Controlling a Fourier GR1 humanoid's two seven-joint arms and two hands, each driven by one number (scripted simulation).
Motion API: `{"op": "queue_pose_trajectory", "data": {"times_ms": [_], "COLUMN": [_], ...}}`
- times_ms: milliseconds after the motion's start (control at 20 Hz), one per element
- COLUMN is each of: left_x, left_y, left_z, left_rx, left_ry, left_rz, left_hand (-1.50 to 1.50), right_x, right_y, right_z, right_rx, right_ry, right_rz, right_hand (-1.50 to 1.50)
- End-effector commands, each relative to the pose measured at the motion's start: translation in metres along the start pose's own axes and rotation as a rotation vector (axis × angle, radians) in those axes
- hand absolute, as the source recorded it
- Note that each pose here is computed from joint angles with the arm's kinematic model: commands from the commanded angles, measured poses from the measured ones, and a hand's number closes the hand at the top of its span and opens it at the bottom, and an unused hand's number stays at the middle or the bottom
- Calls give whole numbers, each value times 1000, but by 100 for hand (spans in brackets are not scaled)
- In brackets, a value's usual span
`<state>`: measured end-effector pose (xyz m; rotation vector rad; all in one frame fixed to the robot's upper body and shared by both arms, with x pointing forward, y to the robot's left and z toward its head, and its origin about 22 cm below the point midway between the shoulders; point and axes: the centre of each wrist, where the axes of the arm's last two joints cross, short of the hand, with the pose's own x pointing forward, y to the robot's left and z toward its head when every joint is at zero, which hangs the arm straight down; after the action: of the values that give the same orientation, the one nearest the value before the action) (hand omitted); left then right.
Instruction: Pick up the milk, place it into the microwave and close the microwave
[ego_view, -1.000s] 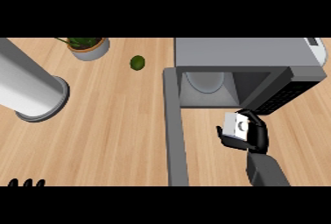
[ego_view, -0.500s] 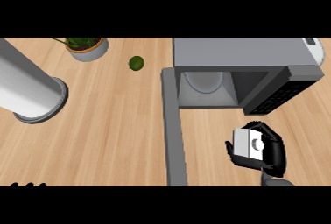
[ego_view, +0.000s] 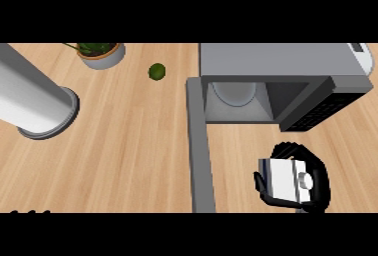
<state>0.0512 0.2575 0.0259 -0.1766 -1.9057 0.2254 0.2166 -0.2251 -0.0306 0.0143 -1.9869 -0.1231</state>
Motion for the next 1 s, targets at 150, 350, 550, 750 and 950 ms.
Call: {"op": "queue_pose_trajectory", "data": {"times_ms": [150, 350, 550, 750, 950], "left_x": [8, -1, 18, 2, -8], "left_y": [10, 24, 17, 19, 24], "left_z": [-2, 4, 15, 13, -4], "left_rx": [15, 16, 22, 9, 2], "left_ry": [-8, 3, 10, 12, 8], "left_rz": [-10, -28, -17, 0, -12], "left_hand": [-150, -150, -150, -150, -150], "right_x": [4, -6, -17, -18, -57], "right_y": [23, 44, 65, 65, 67], "right_z": [-36, -70, -61, -110, -113], "right_rx": [2, 11, 1, -12, -33], "right_ry": [-36, -9, 25, 73, 124], "right_rz": [80, 115, 130, 214, 228], "right_hand": [150, 150, 150, 150, 150]}}
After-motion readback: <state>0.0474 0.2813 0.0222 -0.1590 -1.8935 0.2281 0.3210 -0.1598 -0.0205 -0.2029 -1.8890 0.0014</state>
